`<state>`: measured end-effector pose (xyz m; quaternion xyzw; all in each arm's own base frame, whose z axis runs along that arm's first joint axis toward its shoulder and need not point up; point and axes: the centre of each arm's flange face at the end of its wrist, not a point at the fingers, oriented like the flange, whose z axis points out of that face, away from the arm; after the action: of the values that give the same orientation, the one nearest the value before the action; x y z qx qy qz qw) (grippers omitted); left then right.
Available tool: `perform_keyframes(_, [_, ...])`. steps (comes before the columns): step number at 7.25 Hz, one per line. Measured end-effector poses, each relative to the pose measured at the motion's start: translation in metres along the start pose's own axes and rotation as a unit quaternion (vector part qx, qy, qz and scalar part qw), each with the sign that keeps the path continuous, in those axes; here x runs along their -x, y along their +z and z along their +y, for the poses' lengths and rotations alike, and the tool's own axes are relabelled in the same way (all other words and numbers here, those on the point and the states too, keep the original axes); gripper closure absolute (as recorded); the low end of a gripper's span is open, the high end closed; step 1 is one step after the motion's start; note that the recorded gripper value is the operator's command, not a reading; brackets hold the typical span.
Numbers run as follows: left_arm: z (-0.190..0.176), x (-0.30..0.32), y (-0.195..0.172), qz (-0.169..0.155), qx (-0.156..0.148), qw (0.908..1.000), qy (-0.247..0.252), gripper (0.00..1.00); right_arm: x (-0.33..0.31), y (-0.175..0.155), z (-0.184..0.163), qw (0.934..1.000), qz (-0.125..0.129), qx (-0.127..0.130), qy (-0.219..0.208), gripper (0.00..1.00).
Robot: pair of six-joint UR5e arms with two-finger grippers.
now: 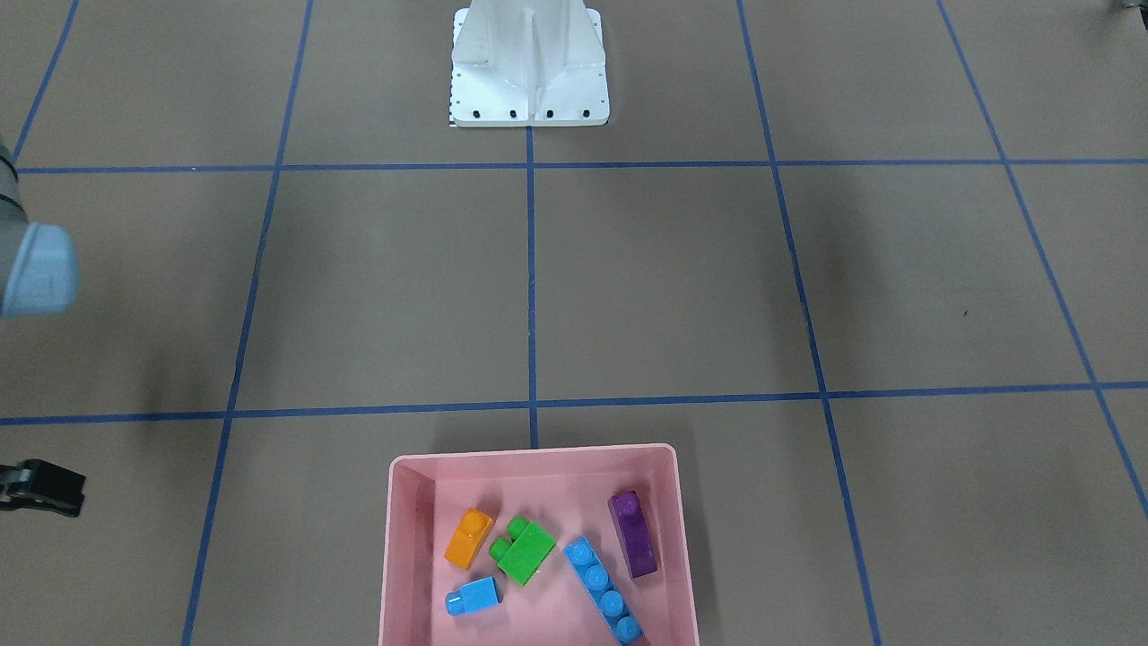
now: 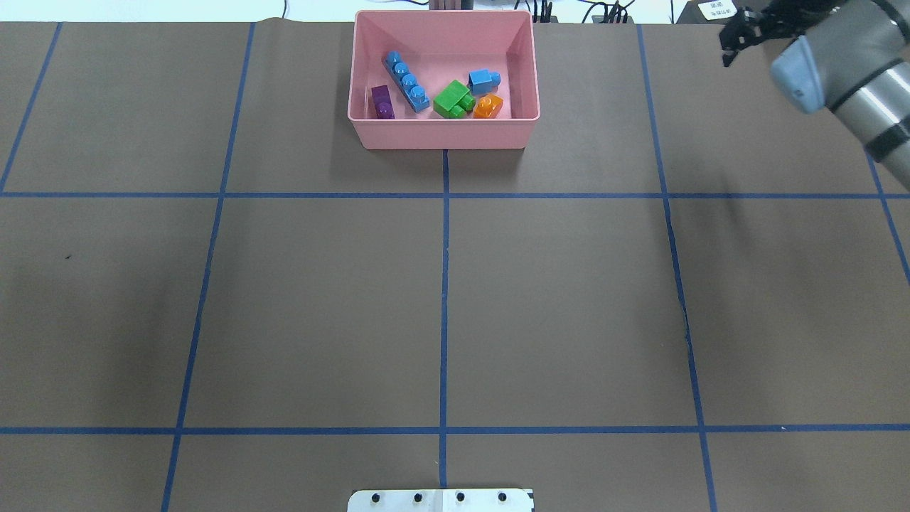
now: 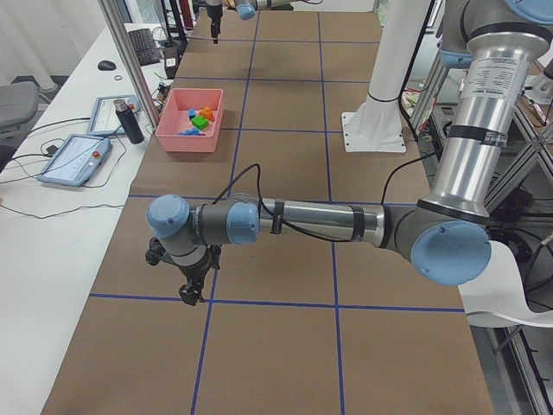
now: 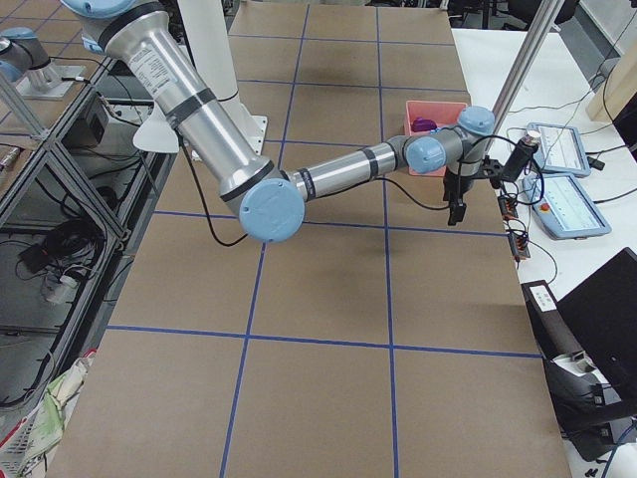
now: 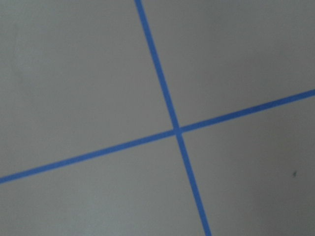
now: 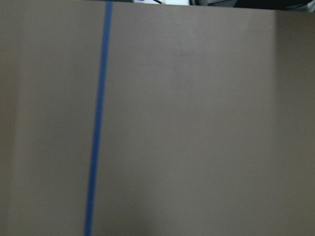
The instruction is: Put all blocks into box
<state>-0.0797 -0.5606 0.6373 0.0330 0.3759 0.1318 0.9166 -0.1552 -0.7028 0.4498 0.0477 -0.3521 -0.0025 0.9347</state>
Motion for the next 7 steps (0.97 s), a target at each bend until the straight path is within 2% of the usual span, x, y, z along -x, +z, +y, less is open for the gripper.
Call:
perform_keyframes(2, [0.018, -0.003, -0.026, -0.008, -0.029, 0.9995, 0.006, 0.0, -0.127, -0.007, 0.111, 0.9997, 0.001, 0.004, -0.025, 0.0])
perform_keyframes(4, [0.034, -0.006, -0.029, -0.012, -0.039, 0.9991, 0.01, 0.0, -0.208, -0.024, 0.234, 0.9999, 0.0, 0.01, -0.005, 0.0])
perform_keyframes(5, [0.04, -0.01, -0.032, -0.015, -0.047, 0.9987, 0.014, 0.0, -0.226, -0.025, 0.281, 0.9998, 0.004, 0.018, 0.007, 0.0])
perform_keyframes(6, [0.042, -0.016, -0.037, -0.019, -0.053, 0.9982, 0.021, 0.0, -0.236, -0.024, 0.307, 0.9996, 0.007, 0.024, 0.015, 0.0])
perform_keyframes(7, [0.043, -0.019, -0.04, -0.019, -0.057, 0.9979, 0.025, 0.0, -0.24, -0.023, 0.32, 0.9994, 0.008, 0.025, 0.02, 0.0])
